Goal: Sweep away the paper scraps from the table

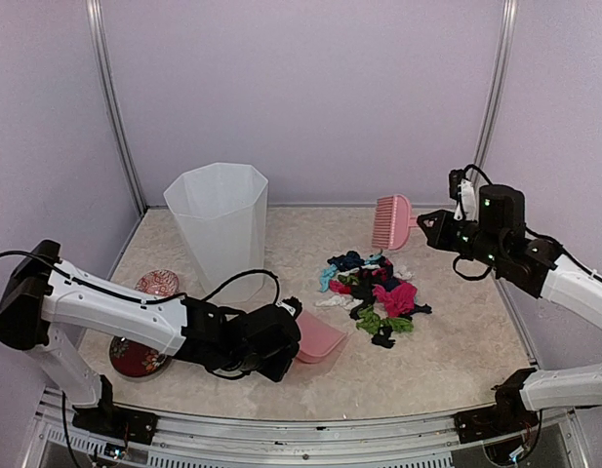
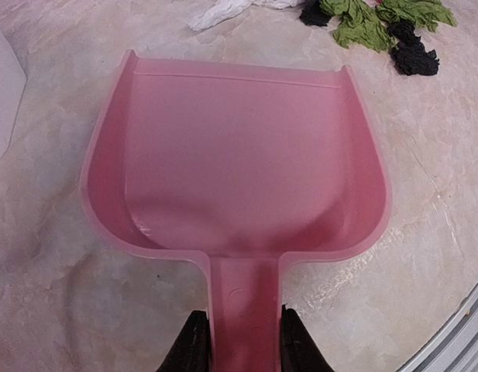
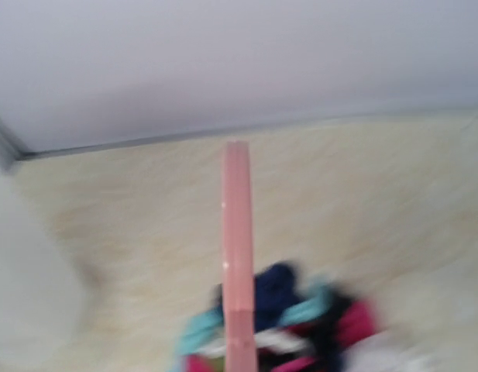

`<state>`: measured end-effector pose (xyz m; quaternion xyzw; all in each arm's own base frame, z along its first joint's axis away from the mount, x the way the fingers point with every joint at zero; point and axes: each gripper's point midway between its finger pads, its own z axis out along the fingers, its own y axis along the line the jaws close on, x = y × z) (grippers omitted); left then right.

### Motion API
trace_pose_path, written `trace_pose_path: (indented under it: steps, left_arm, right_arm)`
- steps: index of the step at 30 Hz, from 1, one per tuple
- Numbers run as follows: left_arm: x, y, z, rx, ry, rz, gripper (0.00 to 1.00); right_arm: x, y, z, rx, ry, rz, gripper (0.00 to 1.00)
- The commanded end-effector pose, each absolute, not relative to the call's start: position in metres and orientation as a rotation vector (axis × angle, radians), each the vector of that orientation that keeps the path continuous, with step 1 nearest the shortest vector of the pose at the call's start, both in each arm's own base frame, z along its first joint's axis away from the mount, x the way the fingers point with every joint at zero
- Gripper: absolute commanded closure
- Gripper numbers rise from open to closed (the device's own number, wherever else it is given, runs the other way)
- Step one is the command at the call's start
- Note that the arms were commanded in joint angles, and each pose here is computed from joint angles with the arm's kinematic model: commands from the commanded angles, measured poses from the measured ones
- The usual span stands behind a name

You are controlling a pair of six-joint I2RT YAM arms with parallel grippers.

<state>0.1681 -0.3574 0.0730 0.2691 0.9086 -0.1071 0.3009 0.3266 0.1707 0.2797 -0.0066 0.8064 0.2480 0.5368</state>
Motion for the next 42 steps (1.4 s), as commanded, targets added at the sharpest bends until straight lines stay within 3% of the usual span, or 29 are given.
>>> trace_pose_path:
  steps: [1, 11, 23, 34, 42]
  left_arm:
    - [0.183, -0.362, 0.080, 0.682, 2.410, -0.300, 1.00]
    - [0.190, -0.372, 0.078, 0.721, 2.441, -0.344, 1.00]
    - [0.205, -0.372, 0.066, 0.684, 2.492, -0.321, 1.00]
    - [0.216, -0.375, 0.062, 0.683, 2.509, -0.327, 1.00]
    - [0.221, -0.379, 0.061, 0.685, 2.502, -0.346, 1.00]
  right_arm:
    - [0.343, 0.136, 0.280, -0.200, 1.854, 0.147, 1.00]
    - [0.393, 0.161, 0.243, -0.711, 1.730, -0.268, 1.00]
    - [0.432, 0.233, 0.180, -1.170, 1.730, -0.274, 1.00]
    - [0.398, 0.285, 0.110, -1.452, 1.803, -0.137, 1.00]
    - [0.353, 0.306, 0.115, -1.436, 1.886, 0.056, 1.00]
